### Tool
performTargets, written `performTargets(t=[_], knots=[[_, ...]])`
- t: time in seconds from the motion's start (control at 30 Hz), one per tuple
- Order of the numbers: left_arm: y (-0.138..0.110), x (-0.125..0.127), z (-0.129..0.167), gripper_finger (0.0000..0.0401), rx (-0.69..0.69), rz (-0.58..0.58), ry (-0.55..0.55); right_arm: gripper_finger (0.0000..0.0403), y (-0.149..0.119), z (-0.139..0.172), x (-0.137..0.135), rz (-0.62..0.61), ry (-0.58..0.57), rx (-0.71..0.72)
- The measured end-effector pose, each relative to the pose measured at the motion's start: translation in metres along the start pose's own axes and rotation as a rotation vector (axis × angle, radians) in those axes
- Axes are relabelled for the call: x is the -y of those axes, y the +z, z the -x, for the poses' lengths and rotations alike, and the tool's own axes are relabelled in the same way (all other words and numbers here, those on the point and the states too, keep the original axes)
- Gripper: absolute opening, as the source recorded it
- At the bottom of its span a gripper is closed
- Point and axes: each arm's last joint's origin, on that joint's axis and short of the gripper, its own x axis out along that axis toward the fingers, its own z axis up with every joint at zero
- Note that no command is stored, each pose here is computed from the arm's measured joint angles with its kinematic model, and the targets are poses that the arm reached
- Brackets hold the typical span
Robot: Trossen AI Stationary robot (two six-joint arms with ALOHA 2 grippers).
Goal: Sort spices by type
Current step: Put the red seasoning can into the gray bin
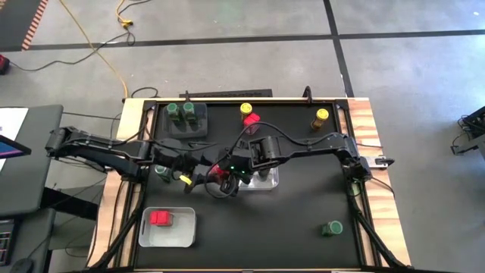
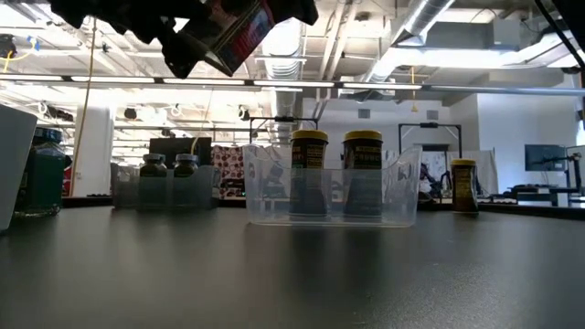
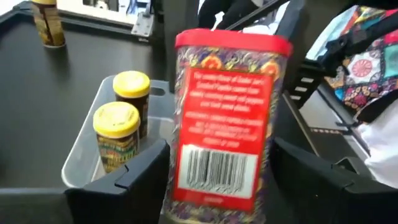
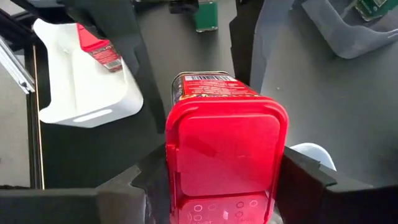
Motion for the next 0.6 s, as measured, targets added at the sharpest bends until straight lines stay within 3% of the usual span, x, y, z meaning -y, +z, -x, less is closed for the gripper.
performTargets(t=[0.37,0.6], knots=[[-0.0017,0.0002,-0.0029,0.0191,-0.016,0.022,-0.025,0.0238,0.0023,0.0027,0.0036,0.025,0.029,-0.002],[-0.0011,0.0003,-0.0029,0.0194,-0.01,0.022,-0.026,0.024,0.0028,0.0035,0.0045,0.019,0.033,-0.003]])
